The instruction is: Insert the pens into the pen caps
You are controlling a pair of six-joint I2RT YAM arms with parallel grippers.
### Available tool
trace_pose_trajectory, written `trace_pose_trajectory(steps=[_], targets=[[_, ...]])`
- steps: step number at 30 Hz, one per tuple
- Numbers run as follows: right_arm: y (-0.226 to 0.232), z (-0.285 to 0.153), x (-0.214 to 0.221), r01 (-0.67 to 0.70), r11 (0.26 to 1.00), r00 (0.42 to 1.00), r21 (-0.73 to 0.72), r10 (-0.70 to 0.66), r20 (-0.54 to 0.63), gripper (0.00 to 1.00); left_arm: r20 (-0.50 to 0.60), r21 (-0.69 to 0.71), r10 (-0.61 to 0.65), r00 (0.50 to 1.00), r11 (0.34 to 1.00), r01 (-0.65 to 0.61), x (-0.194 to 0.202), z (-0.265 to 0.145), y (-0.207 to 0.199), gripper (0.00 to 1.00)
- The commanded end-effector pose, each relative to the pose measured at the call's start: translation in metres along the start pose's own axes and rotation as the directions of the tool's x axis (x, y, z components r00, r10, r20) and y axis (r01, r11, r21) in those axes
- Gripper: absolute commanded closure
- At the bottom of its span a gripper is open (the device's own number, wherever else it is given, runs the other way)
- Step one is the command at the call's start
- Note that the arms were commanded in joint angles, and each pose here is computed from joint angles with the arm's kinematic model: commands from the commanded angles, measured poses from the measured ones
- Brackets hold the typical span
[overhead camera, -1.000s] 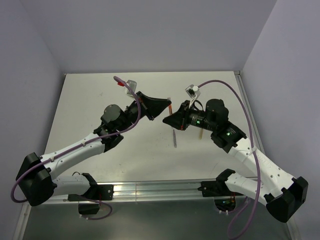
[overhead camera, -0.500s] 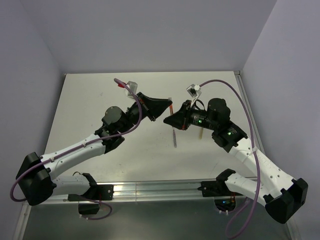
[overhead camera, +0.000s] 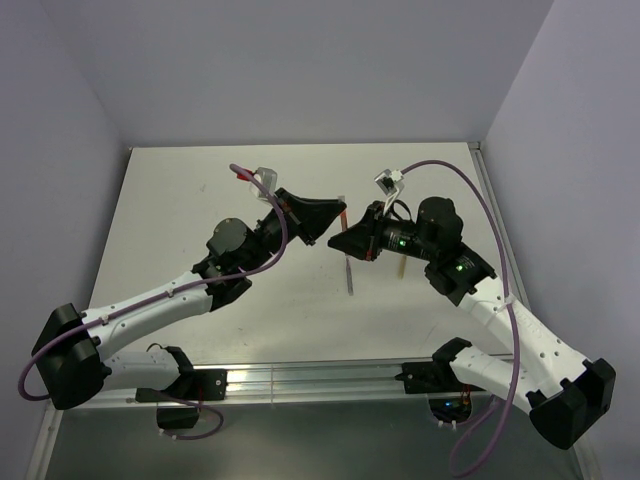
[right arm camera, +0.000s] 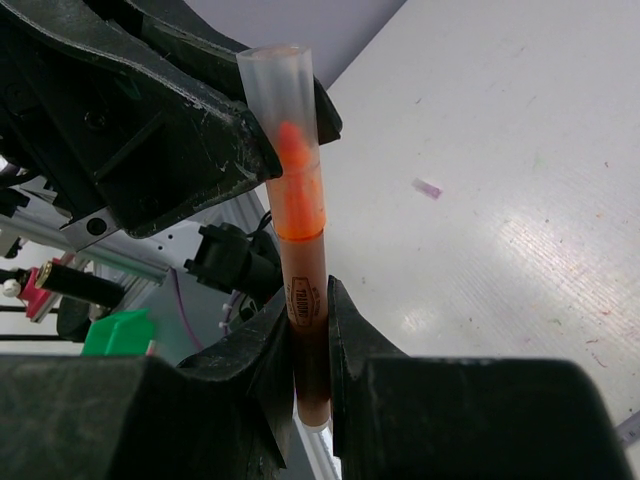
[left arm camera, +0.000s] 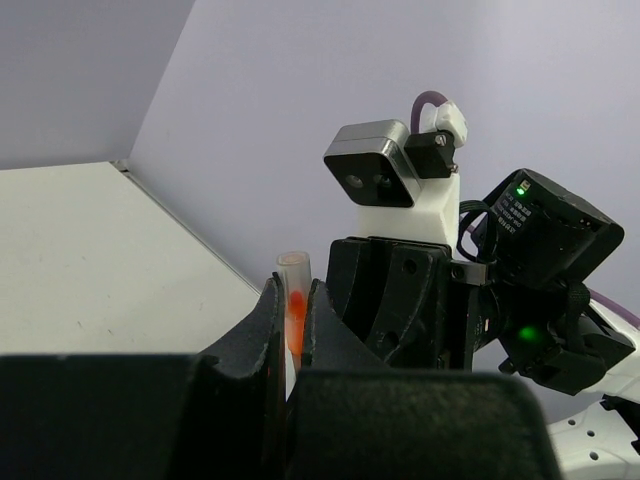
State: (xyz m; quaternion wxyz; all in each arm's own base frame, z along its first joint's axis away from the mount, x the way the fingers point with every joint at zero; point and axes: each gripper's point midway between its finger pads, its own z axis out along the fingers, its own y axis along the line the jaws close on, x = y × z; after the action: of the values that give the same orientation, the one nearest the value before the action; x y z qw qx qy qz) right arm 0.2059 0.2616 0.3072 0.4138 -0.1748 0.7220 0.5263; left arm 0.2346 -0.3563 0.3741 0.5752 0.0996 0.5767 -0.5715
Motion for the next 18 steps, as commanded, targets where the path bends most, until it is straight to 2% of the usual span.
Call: trace_pose_trajectory(steps=[1, 18], targets=[[0.025, -0.013, -0.080, 0.121, 0.993, 0.945, -0.011, -0.112, 0.306, 1.00, -0.287, 0.053, 0.017, 0.958, 0.999, -0.002, 0.078, -0.025, -0.004, 1.00], [0.023, -0.016, -0.085, 0.125, 0.992, 0.939, 0.006, -0.120, 0.323, 1.00, -0.307, 0.055, -0.067, 0.949, 0.995, 0.088, 0.093, -0.035, -0.011, 1.00]])
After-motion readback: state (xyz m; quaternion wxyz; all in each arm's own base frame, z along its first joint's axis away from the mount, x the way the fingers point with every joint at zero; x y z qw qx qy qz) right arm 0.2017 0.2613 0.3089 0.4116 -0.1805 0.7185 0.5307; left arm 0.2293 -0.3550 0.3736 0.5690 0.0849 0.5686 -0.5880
